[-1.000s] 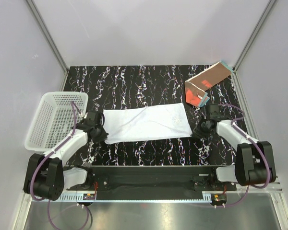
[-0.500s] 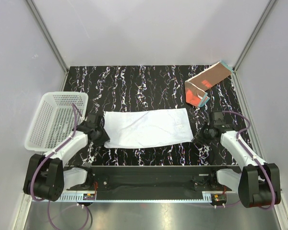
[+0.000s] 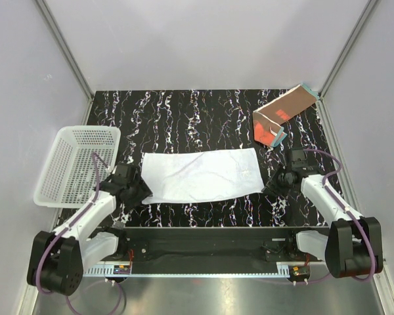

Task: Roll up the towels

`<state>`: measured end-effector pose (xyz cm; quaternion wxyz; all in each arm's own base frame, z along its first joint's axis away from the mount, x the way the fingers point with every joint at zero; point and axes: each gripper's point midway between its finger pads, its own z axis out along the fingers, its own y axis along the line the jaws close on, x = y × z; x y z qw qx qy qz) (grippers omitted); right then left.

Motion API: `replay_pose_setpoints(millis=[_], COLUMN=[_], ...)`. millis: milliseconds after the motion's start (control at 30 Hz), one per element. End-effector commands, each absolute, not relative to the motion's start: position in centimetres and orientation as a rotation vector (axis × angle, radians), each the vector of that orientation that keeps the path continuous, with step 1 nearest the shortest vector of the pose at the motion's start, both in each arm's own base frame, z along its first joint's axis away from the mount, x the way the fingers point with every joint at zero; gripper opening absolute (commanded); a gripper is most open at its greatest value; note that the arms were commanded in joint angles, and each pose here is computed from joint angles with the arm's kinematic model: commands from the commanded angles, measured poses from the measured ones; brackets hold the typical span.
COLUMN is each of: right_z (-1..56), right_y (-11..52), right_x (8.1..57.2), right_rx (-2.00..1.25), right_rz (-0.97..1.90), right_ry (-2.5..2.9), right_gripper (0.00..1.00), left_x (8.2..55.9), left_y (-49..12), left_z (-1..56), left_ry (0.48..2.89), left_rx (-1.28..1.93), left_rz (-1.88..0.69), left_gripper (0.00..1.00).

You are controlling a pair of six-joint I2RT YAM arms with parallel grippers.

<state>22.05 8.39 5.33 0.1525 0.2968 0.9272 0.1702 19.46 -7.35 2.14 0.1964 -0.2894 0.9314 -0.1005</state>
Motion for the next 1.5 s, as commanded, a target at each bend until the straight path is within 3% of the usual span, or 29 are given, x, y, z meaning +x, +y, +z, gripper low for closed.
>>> replay_pose_setpoints(millis=[0, 400, 567, 867, 1033, 1233, 1467], right_z=[7.0, 6.5, 6.4, 6.2, 6.1, 6.8, 7.3], right_y=[8.3, 8.2, 8.0, 8.2, 8.1, 8.0, 8.7], right_x=[23.8, 24.5, 24.5, 24.7, 24.7, 24.1, 21.0], right_rx=[0.802, 0.759, 0.748, 0.744, 0.739, 0.751, 0.851], right_rz=[0.497, 0.469, 0.458, 0.472, 0.466, 0.457, 0.526], right_ry=[2.621, 2.649, 2.652, 2.655, 2.657, 2.665, 2.666], right_gripper=[0.00, 0.00, 0.00, 0.00, 0.00, 0.00, 0.00], left_x=[18.3, 17.0, 17.0, 17.3, 17.6, 18.9, 17.9], left_y=[-7.3, -6.2, -6.1, -6.1, -6.2, -6.7, -7.8], left_z=[2.0, 1.1, 1.1, 1.2, 1.2, 4.3, 6.9], left_ry=[2.580, 2.489, 2.495, 2.495, 2.503, 2.423, 2.490], left_rx=[-0.888, -1.023, -1.037, -1.013, -0.982, -0.945, -0.913], left_rz=[-0.277, -0.237, -0.219, -0.217, -0.217, -0.299, -0.366], left_gripper=[0.63, 0.56, 0.32, 0.34, 0.00, 0.00, 0.00])
